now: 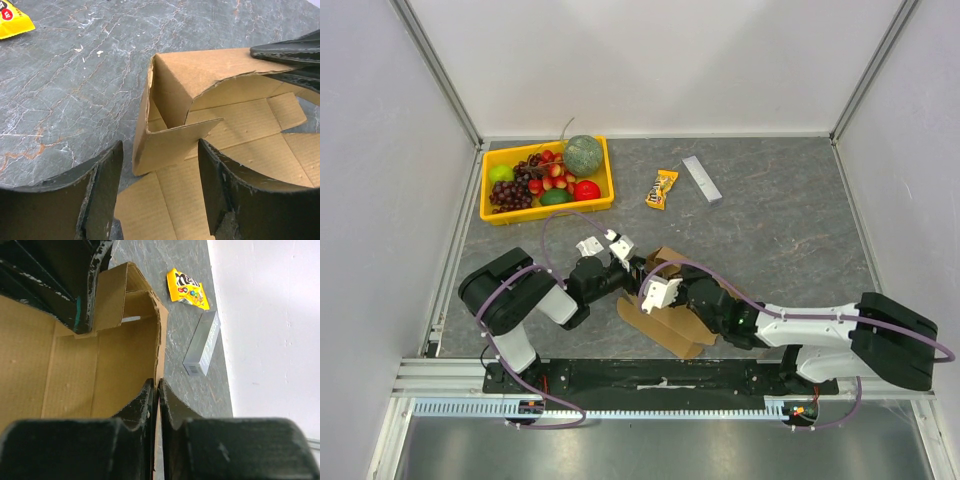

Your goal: Fold the paper box

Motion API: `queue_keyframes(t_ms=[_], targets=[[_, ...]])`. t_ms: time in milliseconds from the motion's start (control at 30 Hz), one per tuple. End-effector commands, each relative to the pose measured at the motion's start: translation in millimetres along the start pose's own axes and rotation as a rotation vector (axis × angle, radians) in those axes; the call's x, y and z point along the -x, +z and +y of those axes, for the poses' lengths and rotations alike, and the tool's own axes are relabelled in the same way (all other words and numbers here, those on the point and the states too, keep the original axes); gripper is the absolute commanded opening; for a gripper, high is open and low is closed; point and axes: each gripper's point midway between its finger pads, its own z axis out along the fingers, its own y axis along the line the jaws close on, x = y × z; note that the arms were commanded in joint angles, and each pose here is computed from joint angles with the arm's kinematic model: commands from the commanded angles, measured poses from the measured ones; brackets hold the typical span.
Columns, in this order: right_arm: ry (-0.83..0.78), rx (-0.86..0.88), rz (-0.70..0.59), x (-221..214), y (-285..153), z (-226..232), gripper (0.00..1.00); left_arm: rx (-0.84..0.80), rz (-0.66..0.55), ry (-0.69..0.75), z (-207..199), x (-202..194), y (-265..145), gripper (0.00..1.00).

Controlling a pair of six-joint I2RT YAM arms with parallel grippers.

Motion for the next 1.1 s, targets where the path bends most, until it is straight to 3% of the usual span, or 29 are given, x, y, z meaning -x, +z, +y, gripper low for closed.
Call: queue_keyframes(t_ms=[0,367,800,1067], targets=[[0.085,0.020,-0.116,18,-7,2,0.14,0.040,-0.075,0.030,7,18,5,0.66],[0.092,0.082,-0.145,24,-2,18,0.24,0.033,-0.069,0.024,8,15,10,0.64],[0.149,0.104,-0.181,29,-4,24,0.37,0.035,-0.094,0.005,6,18,16,0.50],[0.181,0.111,-0.199,35,-4,24,0.40,0.076,-0.126,0.034,-3,22,25,0.42]])
